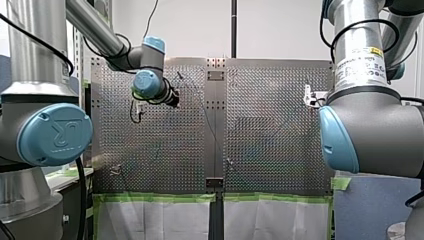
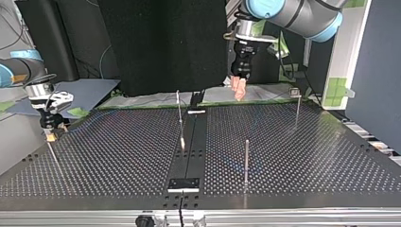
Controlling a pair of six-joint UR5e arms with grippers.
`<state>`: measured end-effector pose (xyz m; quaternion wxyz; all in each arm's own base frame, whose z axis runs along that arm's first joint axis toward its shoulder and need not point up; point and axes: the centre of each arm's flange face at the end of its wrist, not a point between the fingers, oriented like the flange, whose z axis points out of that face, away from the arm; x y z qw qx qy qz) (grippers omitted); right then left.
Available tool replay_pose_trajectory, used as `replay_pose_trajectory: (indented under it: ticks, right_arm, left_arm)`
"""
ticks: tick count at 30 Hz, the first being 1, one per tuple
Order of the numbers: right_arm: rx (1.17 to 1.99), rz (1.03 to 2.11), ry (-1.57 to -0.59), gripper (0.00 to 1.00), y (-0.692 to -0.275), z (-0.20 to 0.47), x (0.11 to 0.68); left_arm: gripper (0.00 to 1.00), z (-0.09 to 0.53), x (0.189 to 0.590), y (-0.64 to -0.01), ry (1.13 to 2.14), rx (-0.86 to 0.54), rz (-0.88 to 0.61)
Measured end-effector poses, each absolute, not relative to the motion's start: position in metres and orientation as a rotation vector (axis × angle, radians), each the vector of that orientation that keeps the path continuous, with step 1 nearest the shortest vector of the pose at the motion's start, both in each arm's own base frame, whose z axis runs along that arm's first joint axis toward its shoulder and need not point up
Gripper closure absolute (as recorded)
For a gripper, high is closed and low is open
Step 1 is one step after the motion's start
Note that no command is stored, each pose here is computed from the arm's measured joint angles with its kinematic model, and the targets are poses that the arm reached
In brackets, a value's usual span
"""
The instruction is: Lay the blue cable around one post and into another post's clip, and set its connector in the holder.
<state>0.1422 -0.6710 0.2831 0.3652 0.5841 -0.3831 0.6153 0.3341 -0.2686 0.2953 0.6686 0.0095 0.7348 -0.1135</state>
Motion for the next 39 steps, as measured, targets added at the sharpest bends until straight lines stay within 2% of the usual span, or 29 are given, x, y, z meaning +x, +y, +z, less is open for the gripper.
replay_pose_trajectory:
  ticks: [7,39]
  right_arm:
    - [1.502,1.582,-0.985,0.0,-0.671,0.2831,0.1422]
    - [1.502,1.582,-0.985,0.0,-0.671,0.2831,0.1422]
  left_arm:
    - [0.0,0.2968,0.3375,-0.2687,1.643,0.015,-0.293]
    - [0.0,0.2965,0.3378,-0.2673,1.651,0.013,-0.291]
